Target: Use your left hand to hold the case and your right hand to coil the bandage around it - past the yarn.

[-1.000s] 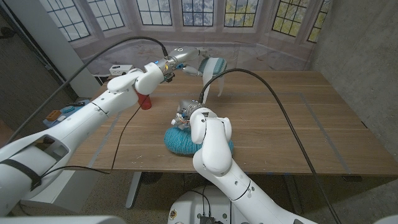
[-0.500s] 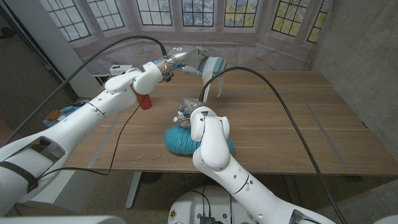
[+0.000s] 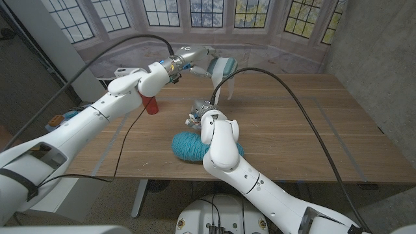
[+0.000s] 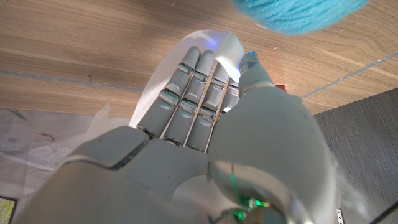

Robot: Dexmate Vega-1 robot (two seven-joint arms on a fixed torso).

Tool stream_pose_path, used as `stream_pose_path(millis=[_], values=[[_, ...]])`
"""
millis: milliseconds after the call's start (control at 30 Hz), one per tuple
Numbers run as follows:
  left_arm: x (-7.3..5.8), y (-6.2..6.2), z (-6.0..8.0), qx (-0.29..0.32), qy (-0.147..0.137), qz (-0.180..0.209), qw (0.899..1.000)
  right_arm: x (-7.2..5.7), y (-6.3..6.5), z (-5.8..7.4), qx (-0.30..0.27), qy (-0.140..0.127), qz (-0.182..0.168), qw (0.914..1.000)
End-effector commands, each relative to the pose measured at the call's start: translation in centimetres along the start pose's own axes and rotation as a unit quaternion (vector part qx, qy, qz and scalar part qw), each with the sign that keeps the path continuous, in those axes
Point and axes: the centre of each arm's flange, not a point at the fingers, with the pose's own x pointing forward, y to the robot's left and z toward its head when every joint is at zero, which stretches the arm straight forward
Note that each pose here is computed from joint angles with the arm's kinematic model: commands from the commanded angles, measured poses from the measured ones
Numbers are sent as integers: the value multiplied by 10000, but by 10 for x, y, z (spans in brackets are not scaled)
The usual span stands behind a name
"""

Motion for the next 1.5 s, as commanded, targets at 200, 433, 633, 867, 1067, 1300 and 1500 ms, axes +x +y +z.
stream_pose_path(millis=[200,433,633,867,1067,1300,1500], values=[[-1,7,3,-70,7,20,10000,28,6,-23,-105,285,-44,9995],[-1,14,3,-79,4,28,10000,34,8,-33,-112,376,-98,9992],[-1,18,3,-53,-2,27,10000,38,8,-44,-178,492,-133,9985],[-1,22,3,-54,12,16,10000,43,9,-58,-227,597,-190,9978],[-3,23,2,-86,13,-2,10000,45,7,-69,-249,659,-266,9972],[-4,22,0,-126,12,-45,9999,49,4,-82,-232,735,-344,9964],[-6,24,-2,-149,13,-42,9999,51,1,-91,-204,747,-440,9960]])
